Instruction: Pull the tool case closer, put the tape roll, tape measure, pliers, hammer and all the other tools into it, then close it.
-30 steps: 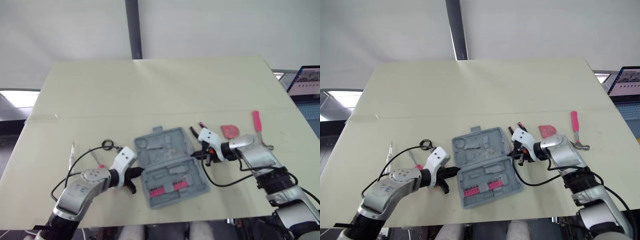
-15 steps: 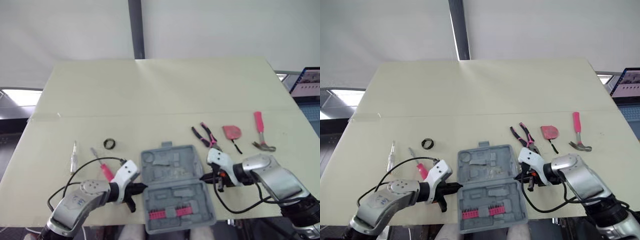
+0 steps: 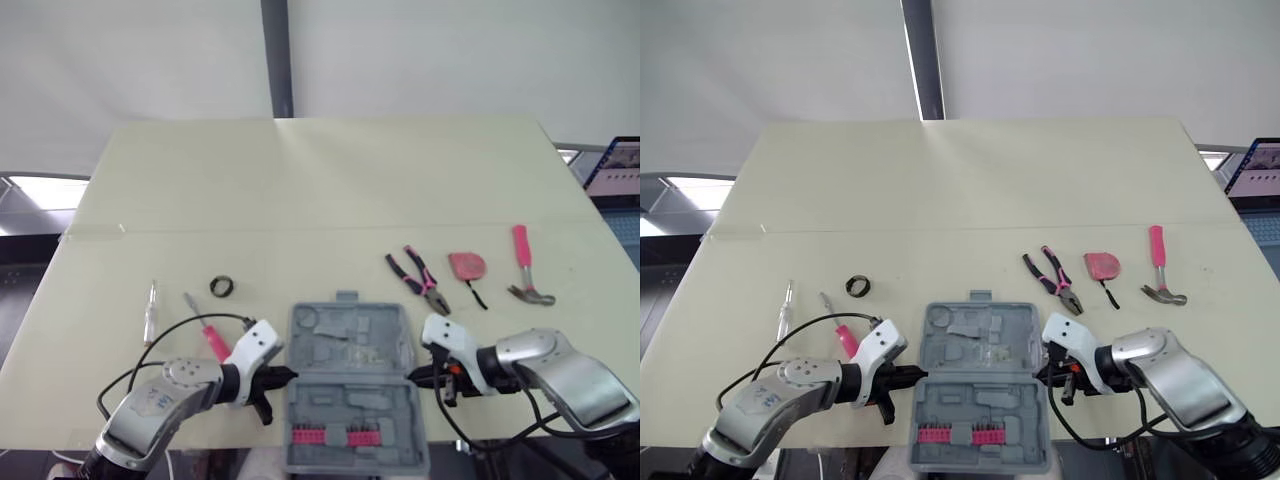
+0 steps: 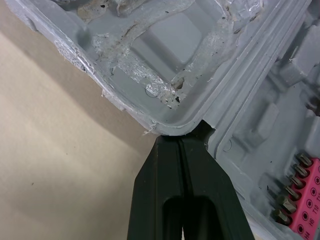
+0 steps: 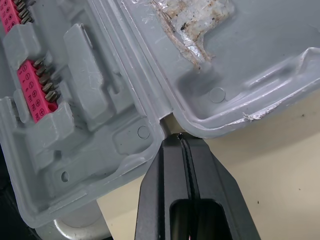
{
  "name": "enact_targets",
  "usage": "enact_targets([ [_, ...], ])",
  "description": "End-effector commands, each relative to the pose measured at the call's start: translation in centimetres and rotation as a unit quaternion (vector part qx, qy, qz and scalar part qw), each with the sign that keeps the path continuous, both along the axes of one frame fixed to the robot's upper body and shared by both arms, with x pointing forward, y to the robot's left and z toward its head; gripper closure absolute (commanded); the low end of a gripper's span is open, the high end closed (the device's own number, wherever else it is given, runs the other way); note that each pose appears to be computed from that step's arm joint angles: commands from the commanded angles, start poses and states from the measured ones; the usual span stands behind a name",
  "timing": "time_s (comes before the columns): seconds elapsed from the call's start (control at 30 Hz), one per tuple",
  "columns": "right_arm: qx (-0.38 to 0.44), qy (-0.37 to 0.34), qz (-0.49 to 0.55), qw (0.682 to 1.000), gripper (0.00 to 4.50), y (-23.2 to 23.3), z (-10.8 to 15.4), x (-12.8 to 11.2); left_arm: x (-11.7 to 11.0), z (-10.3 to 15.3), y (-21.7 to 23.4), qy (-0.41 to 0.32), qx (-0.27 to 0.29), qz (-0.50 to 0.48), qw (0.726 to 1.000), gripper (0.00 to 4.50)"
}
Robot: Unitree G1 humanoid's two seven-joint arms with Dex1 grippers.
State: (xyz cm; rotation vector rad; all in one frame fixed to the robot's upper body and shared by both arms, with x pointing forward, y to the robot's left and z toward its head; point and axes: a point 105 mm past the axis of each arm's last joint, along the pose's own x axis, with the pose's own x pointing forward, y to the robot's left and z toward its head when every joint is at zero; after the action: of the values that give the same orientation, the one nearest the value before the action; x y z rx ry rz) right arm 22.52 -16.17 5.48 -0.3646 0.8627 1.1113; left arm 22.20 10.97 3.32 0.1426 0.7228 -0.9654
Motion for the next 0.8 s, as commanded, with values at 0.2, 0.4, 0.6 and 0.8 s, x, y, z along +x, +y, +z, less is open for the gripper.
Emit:
enact_targets([
  [0.2,0.012,-0.009,0.006,1.000,4.49,0.4,0.7,-0.7,-1.2,0.3,-1.2,0.006,-0.018,-0.028,0.999,4.46],
  [0.4,0.009,-0.010,0.000,1.000,4.49,0.2,0.5,-0.5,-1.3,0.2,-1.0,0.008,-0.016,-0.027,0.999,4.46],
  [0.6,0.006,-0.012,-0.005,1.000,4.49,0.0,0.4,-0.3,-1.3,0.1,-0.5,0.007,-0.006,-0.023,1.000,4.46],
  [0.8,-0.002,-0.039,-0.038,0.999,4.49,-1.8,1.2,0.7,-0.9,2.1,1.9,-0.032,-0.012,0.009,0.999,4.46],
])
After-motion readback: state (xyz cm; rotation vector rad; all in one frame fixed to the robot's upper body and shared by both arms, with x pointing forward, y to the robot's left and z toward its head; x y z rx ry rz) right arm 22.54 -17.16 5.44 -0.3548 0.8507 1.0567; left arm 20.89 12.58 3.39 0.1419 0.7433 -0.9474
